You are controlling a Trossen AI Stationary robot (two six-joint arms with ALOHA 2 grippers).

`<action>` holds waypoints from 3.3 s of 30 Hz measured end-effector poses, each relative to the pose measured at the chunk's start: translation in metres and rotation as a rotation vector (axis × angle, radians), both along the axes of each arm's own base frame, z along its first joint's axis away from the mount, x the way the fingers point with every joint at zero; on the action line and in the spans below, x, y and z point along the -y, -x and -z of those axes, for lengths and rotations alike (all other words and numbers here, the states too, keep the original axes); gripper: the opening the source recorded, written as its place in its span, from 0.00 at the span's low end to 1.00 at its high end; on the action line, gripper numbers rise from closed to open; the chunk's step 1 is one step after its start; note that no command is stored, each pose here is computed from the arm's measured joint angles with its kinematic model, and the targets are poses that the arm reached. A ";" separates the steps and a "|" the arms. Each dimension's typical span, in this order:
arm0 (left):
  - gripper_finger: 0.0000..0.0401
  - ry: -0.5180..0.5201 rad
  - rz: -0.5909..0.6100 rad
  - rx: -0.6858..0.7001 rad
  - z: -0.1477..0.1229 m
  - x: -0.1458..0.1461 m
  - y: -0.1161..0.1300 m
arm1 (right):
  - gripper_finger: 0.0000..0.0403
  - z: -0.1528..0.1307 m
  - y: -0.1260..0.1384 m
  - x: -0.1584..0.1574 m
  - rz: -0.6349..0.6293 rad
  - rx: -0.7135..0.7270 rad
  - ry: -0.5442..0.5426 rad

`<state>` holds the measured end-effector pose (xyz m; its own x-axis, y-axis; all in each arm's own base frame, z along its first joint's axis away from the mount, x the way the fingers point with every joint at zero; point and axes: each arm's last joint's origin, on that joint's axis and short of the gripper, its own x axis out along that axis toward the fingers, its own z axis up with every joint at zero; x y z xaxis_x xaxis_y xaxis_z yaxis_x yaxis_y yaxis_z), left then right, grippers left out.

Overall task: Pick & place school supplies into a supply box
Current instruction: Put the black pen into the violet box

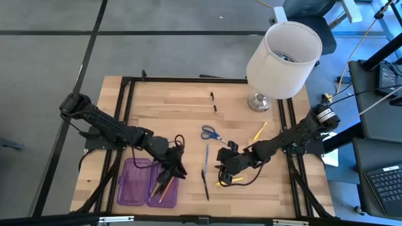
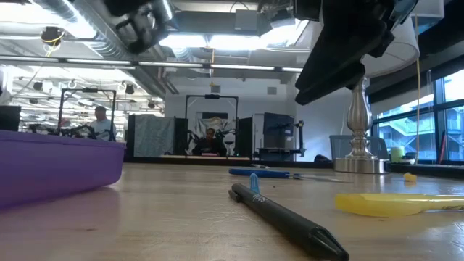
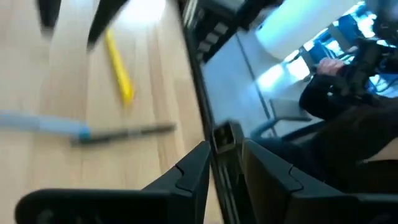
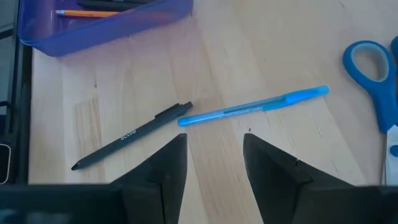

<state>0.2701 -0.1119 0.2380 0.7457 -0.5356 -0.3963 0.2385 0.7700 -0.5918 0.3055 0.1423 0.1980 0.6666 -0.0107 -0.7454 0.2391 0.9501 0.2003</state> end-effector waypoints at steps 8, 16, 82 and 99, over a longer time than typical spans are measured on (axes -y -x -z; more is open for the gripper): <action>0.22 -0.129 0.028 0.173 -0.007 0.000 -0.003 | 0.40 0.003 0.004 -0.001 0.015 -0.039 0.002; 0.30 -0.176 -0.005 0.177 -0.005 -0.001 -0.004 | 0.40 0.003 0.004 0.000 0.014 -0.040 0.003; 0.24 -0.954 0.603 -0.005 0.112 0.014 -0.112 | 0.40 0.003 0.004 0.001 0.042 -0.031 0.048; 0.10 -0.902 0.594 -0.109 0.115 0.015 -0.105 | 0.40 0.003 0.004 0.001 0.042 -0.030 0.049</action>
